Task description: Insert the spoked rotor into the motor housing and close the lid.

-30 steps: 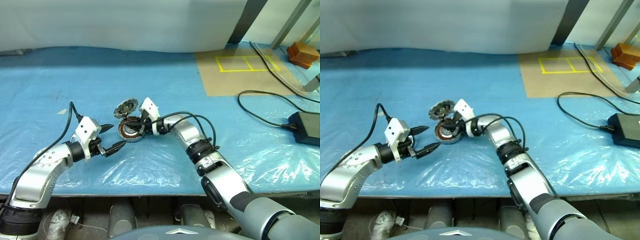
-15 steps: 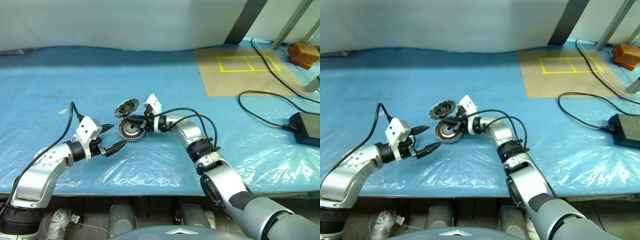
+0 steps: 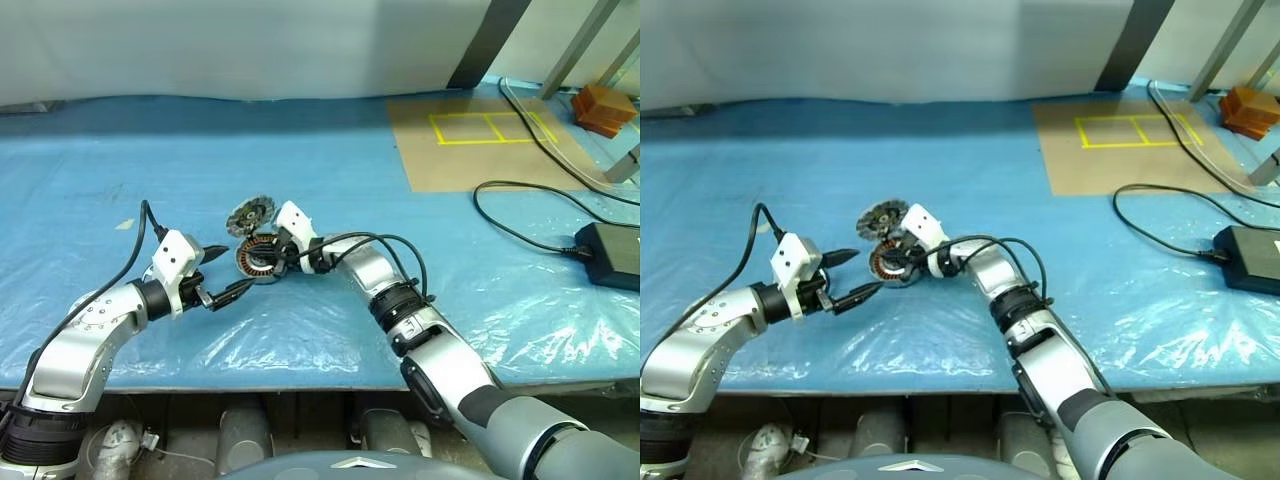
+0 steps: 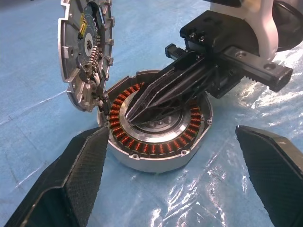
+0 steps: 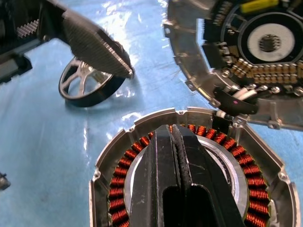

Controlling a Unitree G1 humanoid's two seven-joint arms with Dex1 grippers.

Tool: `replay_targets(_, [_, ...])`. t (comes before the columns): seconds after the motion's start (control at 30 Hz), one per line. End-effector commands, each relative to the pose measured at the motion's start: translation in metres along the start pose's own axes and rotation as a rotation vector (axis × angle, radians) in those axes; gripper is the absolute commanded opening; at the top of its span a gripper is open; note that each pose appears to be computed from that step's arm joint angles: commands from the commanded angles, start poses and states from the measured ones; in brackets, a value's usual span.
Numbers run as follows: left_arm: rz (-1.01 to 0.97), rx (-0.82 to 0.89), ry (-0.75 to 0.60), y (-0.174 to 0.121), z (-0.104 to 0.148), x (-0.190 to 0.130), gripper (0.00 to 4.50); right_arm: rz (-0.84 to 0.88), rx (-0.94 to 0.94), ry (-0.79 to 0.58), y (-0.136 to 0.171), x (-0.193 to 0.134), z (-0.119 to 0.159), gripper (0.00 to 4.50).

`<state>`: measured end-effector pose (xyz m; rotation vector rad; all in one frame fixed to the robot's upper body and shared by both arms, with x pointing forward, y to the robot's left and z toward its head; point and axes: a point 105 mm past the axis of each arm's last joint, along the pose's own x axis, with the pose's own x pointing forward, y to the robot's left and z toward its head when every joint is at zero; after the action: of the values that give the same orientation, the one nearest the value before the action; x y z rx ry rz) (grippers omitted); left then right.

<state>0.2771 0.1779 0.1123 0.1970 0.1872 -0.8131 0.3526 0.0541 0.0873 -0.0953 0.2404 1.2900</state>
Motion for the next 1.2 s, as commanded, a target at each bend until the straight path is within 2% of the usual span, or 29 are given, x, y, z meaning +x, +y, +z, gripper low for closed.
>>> replay_targets(0.03, [-0.007, 0.025, -0.023, -0.002, 0.007, 0.0, 4.5, 0.068, 0.092, -0.115, 0.003, -0.008, 0.023, 0.02])
replay_targets(0.17, [-0.012, 0.026, -0.025, -0.003, 0.008, 0.001, 4.5, 0.136, 0.122, -0.239, 0.01, -0.016, 0.057, 0.02])
replay_targets(0.27, [-0.015, 0.027, -0.026, -0.003, 0.008, 0.002, 4.5, 0.151, 0.108, -0.246, 0.015, -0.016, 0.064, 0.02])
replay_targets(0.37, [-0.017, 0.028, -0.025, -0.003, 0.008, 0.002, 4.5, 0.091, 0.065, -0.137, 0.011, -0.009, 0.04, 0.02])
replay_targets(0.47, [-0.018, 0.029, -0.026, -0.002, 0.008, 0.002, 4.5, 0.006, -0.041, 0.107, 0.001, -0.004, -0.012, 0.02])
replay_targets(0.53, [-0.017, 0.031, -0.025, -0.002, 0.008, 0.002, 4.5, -0.029, -0.005, 0.127, -0.004, -0.006, -0.023, 0.02])
replay_targets(0.77, [-0.017, 0.031, -0.02, -0.002, 0.007, 0.001, 4.5, 0.003, 0.062, -0.041, -0.005, -0.009, 0.011, 0.02])
replay_targets(0.9, [-0.019, 0.031, -0.025, -0.002, 0.008, 0.002, 4.5, 0.127, 0.151, -0.236, 0.01, -0.016, 0.053, 0.02])
replay_targets(0.97, [-0.02, 0.032, -0.025, -0.001, 0.008, 0.003, 4.5, 0.147, 0.17, -0.269, 0.013, -0.018, 0.062, 0.02])
replay_targets(1.03, [-0.021, 0.033, -0.025, -0.001, 0.008, 0.003, 4.5, 0.135, 0.146, -0.229, 0.014, -0.015, 0.057, 0.02])
replay_targets(1.2, [-0.023, 0.034, -0.027, -0.001, 0.009, 0.003, 4.5, 0.012, -0.03, 0.101, 0.003, -0.003, -0.009, 0.02])
